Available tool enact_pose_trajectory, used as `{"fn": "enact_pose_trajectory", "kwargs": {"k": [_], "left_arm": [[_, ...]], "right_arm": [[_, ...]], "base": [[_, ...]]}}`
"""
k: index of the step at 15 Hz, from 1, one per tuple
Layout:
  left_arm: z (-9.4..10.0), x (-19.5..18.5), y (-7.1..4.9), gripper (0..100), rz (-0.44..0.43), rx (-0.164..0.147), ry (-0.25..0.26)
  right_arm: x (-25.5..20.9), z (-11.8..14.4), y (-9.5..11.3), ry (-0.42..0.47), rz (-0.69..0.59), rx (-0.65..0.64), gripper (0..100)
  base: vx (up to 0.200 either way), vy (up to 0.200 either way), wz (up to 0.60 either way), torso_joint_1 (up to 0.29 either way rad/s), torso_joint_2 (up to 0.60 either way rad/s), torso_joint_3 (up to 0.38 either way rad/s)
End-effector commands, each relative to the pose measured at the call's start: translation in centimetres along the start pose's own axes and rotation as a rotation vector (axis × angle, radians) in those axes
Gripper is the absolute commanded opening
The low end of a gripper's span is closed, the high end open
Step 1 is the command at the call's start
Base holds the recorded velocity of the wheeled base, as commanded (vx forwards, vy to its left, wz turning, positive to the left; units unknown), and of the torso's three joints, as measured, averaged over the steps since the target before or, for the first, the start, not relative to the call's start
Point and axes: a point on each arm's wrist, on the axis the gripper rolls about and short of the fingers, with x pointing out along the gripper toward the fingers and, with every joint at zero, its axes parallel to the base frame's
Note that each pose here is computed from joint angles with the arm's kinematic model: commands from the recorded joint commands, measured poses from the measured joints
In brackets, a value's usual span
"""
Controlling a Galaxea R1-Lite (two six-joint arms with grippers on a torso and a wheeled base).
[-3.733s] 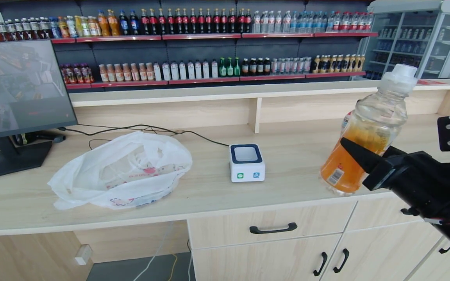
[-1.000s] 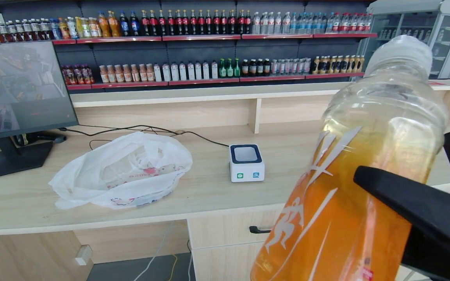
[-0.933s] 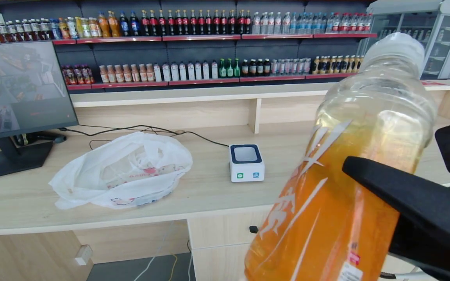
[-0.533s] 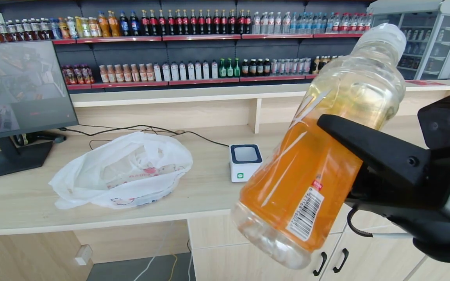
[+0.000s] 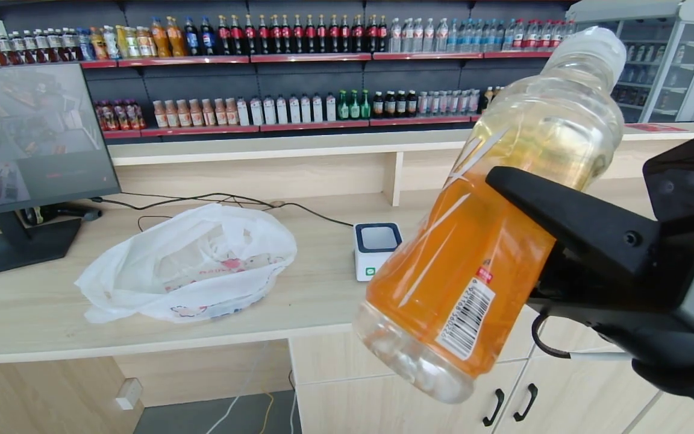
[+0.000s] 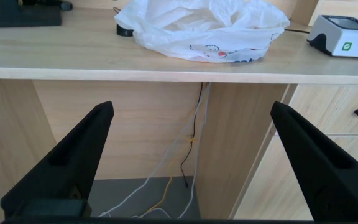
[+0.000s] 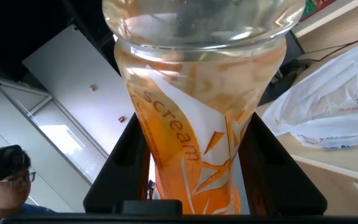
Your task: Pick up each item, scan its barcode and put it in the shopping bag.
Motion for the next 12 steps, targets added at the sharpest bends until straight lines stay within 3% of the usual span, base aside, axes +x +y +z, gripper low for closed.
{"fn": "enact_pose_trajectory", "kwargs": {"k": [1, 12], "left_arm": [[0.0, 0.0, 0.0, 100, 0.000, 0.000, 0.000], [0.0, 0.0, 0.0, 100, 0.000, 0.000, 0.000]], "right_arm": [[0.0, 0.1, 0.2, -0.003, 0.007, -0.002, 0], [-1.4, -0.2, 0.8, 0.010, 0.010, -0.134, 0]], "base": [[0.000, 0.000, 0.00, 0.000, 0.00, 0.000], [0.000, 0.000, 0.00, 0.000, 0.00, 0.000]]}}
